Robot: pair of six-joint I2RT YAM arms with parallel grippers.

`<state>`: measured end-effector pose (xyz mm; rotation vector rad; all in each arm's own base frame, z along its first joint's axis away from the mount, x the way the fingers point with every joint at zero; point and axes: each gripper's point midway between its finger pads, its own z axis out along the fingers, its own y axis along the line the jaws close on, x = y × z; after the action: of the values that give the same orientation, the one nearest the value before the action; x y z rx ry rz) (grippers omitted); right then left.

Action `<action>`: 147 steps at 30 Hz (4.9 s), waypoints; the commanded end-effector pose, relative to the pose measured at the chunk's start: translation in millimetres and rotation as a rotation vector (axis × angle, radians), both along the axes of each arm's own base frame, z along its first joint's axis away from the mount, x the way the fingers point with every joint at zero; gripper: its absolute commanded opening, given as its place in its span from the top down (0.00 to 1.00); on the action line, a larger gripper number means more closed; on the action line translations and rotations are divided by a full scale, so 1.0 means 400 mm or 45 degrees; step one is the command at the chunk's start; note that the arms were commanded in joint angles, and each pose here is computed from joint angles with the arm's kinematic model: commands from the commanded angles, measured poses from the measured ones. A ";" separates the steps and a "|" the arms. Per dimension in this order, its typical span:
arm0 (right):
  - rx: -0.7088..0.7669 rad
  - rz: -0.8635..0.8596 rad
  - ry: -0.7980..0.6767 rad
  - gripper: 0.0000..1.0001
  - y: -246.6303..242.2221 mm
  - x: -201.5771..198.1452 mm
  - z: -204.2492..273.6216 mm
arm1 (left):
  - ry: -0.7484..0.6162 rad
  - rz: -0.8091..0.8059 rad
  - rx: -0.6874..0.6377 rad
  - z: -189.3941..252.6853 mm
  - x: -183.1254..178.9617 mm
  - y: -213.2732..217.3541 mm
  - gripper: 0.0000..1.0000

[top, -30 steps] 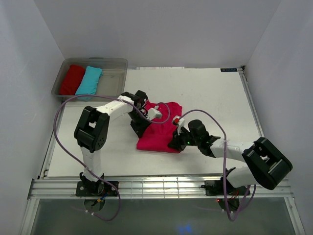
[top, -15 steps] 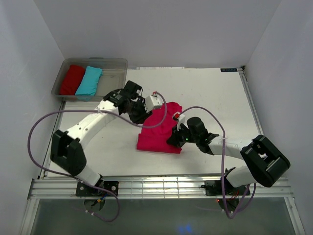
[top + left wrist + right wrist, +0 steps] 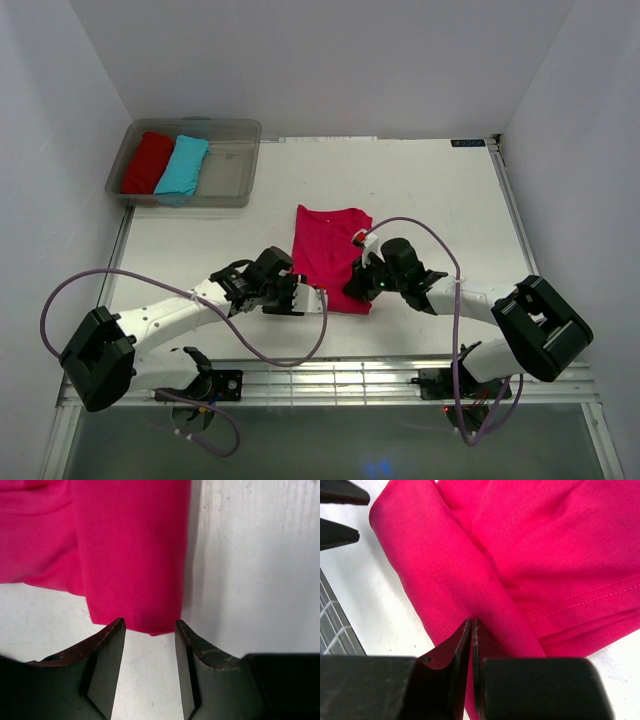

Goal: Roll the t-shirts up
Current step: Roll the T-shirt to the center of the board.

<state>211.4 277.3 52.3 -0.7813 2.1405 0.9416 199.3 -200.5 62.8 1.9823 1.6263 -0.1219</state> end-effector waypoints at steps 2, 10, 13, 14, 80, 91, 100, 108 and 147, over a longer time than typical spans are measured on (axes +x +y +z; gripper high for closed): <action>-0.006 -0.001 -0.082 0.90 0.006 0.031 0.033 | -0.070 -0.020 -0.105 0.024 0.027 -0.045 0.45; -0.021 0.006 -0.091 0.90 0.007 0.036 0.031 | 0.133 0.021 0.000 -0.069 -0.036 -0.007 0.46; -0.034 0.016 -0.081 0.90 0.007 0.035 0.025 | 0.125 0.015 0.027 -0.077 -0.041 0.010 0.45; -0.036 0.016 -0.084 0.90 0.007 0.036 0.025 | 0.128 0.011 0.031 -0.081 -0.044 0.013 0.45; -0.218 0.979 -0.655 0.92 -0.077 -0.275 0.106 | 0.862 -0.061 -0.026 0.124 -0.251 0.045 1.00; -0.149 0.666 -0.595 0.92 -0.068 -0.095 0.107 | 0.969 0.156 -0.080 0.099 -0.077 0.070 1.00; -0.191 0.426 -0.603 0.87 -0.069 0.017 0.105 | 1.002 0.323 0.006 0.025 0.037 0.086 1.00; -0.031 0.292 -0.656 0.55 -0.086 0.025 0.224 | 1.000 0.459 0.008 -0.002 0.102 0.067 0.97; -0.015 -0.007 -0.263 0.92 0.058 0.014 0.055 | 0.537 0.631 -0.268 0.229 0.177 0.027 0.49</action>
<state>206.5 290.3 56.5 -0.8624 2.0258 0.8028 284.9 -184.7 133.1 1.4338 2.3126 -0.5657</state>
